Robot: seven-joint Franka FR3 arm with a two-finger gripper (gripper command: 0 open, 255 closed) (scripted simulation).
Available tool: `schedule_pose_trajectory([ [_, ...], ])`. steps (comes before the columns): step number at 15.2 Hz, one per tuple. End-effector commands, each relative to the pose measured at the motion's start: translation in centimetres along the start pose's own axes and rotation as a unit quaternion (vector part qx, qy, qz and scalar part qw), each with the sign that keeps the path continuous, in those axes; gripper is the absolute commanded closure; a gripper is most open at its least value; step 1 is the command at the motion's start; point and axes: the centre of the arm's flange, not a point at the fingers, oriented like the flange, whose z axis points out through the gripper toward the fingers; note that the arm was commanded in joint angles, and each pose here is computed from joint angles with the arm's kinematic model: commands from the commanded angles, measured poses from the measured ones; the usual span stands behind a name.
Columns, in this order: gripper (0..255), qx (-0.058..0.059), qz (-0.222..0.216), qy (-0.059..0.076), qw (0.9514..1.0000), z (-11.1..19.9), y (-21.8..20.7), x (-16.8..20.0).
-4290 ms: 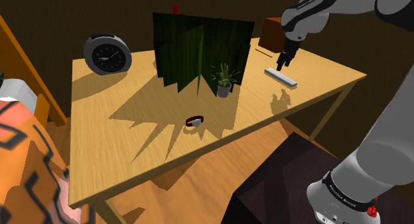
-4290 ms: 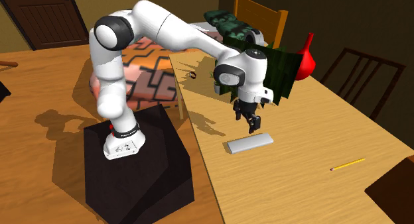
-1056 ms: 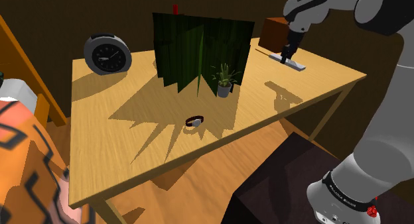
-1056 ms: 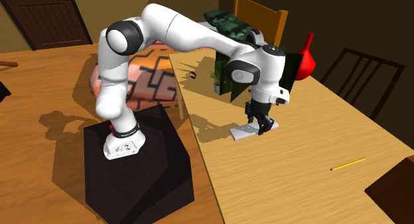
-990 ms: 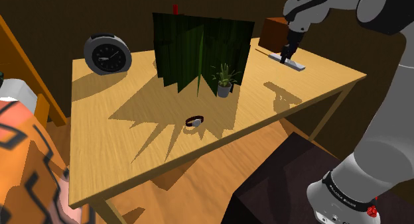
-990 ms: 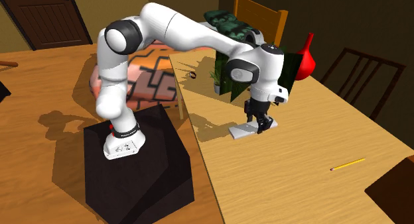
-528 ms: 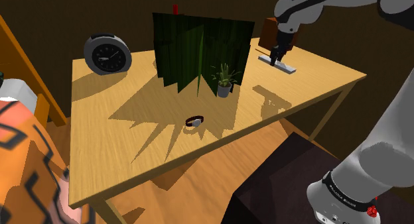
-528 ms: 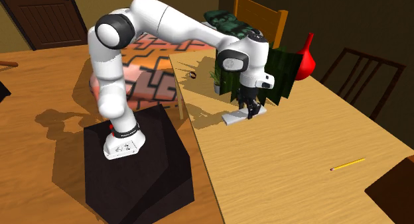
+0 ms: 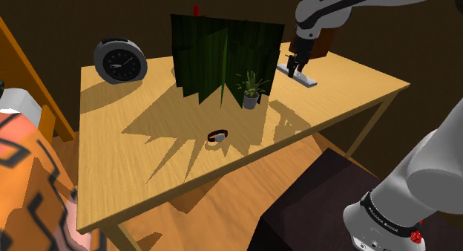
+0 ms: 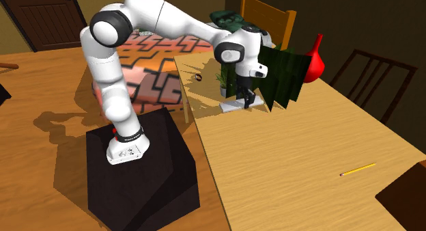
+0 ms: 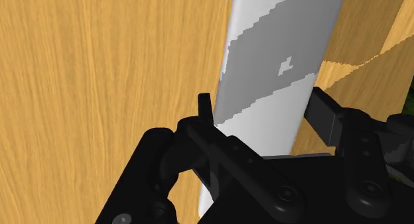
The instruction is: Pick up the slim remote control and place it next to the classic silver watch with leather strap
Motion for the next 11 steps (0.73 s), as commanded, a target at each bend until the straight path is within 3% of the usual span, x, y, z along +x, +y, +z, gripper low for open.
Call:
schedule_pose_trajectory([
  [1, 255, 0.001, -0.003, 0.001, 1.0000, 0.0, -3.2, 0.7],
  [11, 255, 0.001, -0.003, 0.001, 1.0000, -0.3, -16.2, 2.8],
])
